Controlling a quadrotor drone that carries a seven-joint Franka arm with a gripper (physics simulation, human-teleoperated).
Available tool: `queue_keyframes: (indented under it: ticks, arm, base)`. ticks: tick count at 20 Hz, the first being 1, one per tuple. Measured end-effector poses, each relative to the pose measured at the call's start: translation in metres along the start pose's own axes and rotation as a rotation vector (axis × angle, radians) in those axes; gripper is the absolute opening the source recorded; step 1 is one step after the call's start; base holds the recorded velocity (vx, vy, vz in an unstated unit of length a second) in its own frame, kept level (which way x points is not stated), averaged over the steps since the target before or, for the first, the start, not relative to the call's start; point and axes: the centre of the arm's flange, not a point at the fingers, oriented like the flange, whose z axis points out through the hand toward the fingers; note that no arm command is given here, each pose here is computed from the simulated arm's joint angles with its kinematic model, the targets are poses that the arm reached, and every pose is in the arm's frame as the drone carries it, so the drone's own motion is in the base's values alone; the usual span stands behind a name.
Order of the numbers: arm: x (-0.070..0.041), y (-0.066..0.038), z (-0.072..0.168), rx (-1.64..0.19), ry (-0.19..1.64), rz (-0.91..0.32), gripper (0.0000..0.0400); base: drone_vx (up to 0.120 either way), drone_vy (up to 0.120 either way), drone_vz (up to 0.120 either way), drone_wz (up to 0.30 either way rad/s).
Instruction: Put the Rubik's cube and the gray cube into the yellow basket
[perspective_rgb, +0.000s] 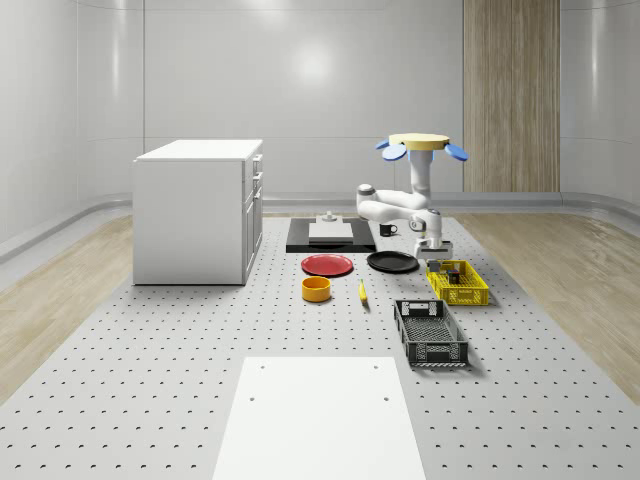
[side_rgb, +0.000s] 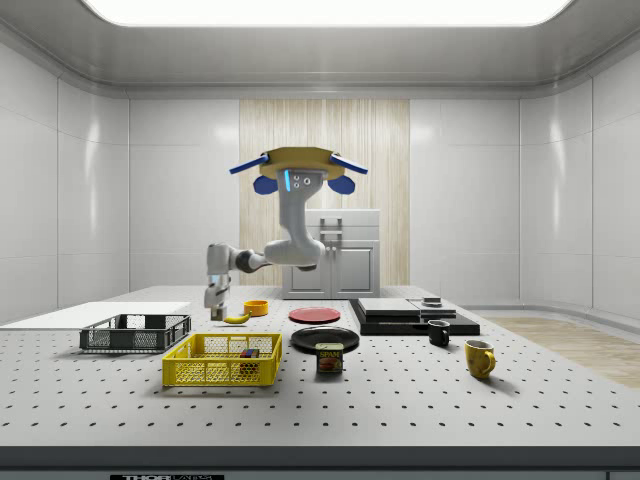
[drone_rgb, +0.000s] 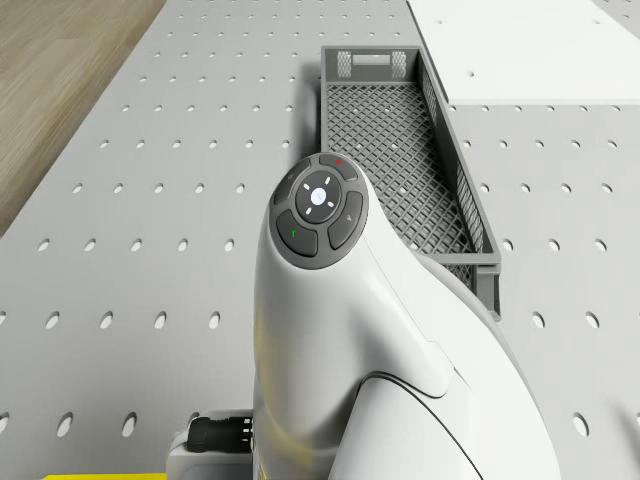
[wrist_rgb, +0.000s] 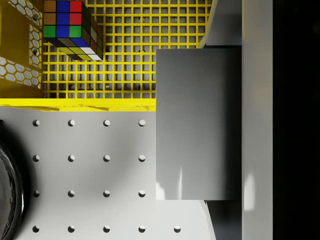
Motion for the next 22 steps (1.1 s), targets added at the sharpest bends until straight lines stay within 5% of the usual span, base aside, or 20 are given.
queue_keyframes:
  ticks: [7, 17, 22]
  arm:
    - [0.0000, 0.0000, 0.0000, 0.000, 0.000, 0.000, 0.0250]
    - [0.0000, 0.0000, 0.0000, 0.000, 0.000, 0.000, 0.0250]
    - [0.0000, 0.0000, 0.0001, 0.000, 0.000, 0.000, 0.0250]
  base:
    - [0.000, 0.120, 0.000, 0.000]
    - [0.000, 0.120, -0.100, 0.000]
    - [0.000, 0.096, -0.008, 0.000]
